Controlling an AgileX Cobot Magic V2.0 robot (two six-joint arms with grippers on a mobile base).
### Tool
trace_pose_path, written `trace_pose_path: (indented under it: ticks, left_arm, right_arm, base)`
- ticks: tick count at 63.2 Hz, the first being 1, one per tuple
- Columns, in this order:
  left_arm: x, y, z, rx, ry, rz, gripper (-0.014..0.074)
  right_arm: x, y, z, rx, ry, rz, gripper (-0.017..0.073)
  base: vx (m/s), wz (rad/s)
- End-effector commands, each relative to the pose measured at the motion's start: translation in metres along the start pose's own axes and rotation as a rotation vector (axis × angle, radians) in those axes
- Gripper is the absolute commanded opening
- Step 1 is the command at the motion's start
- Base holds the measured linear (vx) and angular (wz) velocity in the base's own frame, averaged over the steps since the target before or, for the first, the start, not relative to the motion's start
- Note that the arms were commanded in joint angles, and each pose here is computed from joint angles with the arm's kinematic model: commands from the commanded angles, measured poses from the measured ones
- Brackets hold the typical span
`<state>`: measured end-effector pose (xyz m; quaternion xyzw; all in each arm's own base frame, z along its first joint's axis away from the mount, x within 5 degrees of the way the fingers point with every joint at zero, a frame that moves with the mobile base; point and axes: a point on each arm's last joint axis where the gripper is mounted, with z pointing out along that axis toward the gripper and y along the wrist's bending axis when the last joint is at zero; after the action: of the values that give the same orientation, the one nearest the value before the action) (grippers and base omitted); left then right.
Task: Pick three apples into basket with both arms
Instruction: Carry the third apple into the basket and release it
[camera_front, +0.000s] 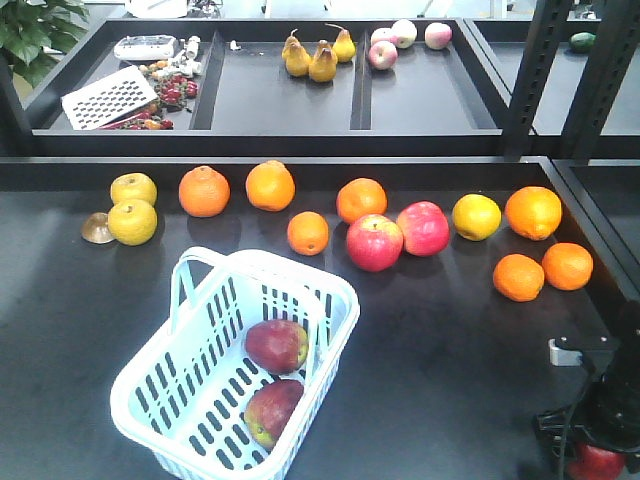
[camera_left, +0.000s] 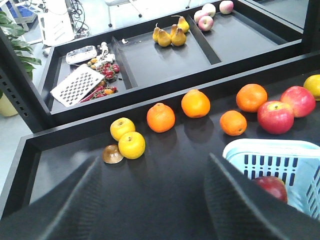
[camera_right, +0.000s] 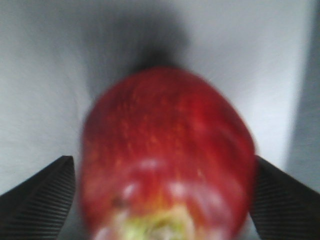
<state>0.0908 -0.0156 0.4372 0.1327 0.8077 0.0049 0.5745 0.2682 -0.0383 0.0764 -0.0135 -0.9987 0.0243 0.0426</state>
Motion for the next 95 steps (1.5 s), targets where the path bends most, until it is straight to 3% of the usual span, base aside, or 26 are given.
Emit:
trace_pose_path:
  ticks: [1, 18, 35, 38, 48, 57, 63, 71, 89, 95]
  left_arm:
    - [-0.01, 0.002, -0.003, -0.008, -0.074, -0.004, 0.0428]
    - [-0.01, 0.002, -0.003, -0.008, -0.074, -0.004, 0.0428]
    - [-0.01, 0.002, -0.003, -0.008, -0.074, -0.004, 0.0428]
    - [-0.01, 0.002, -0.003, -0.008, -0.074, -0.004, 0.0428]
    - [-0.01, 0.002, -0.003, -0.008, -0.074, -0.004, 0.0428]
    - [-0.01, 0.002, -0.003, -0.008, -0.074, -0.004, 0.0428]
    - [-0.01, 0.002, -0.003, -0.008, -0.074, -0.004, 0.0428]
    - [-0.01, 0.002, -0.003, -0.008, -0.074, -0.004, 0.0428]
    - [-0.01, 0.002, -0.003, -0.008, -0.074, -0.004, 0.0428]
    - [-0.01, 0.002, -0.003, -0.008, -0.074, -0.004, 0.0428]
  right_arm:
    - [-0.006, -0.003, -0.012, 0.008, -0.06, 0.013, 0.0528]
    - [-0.006, -0.003, -0.022, -0.001, -0.091, 0.062, 0.0221]
    - [0.003, 0.003, -0.087, -0.058, -0.3, 0.117, 0.019]
    - [0.008, 0.01, -0.104, -0.071, -0.349, 0.092, 0.019]
    - [0.036, 0.056, -0.156, -0.147, -0.501, -0.098, 0.0192]
    - [0.071, 0.105, -0.193, -0.289, -0.64, -0.261, 0.0192]
    - [0.089, 0.135, -0.209, -0.421, -0.716, -0.334, 0.0194]
    - [0.1, 0.168, -0.216, -0.533, -0.784, -0.405, 0.0196]
    - [0.084, 0.243, -0.215, -0.571, -0.754, -0.584, 0.0208]
    - [0.072, 0.268, -0.208, -0.563, -0.714, -0.614, 0.0216]
  base:
    - [0.0, 0.0]
    - [0.0, 0.0]
    - [0.0, 0.0]
    - [0.0, 0.0]
    - [0.0, 0.0]
    - [0.0, 0.0]
    - [0.0, 0.0]
    - [0.0, 0.0]
    - [0.0, 0.0]
    - [0.0, 0.0]
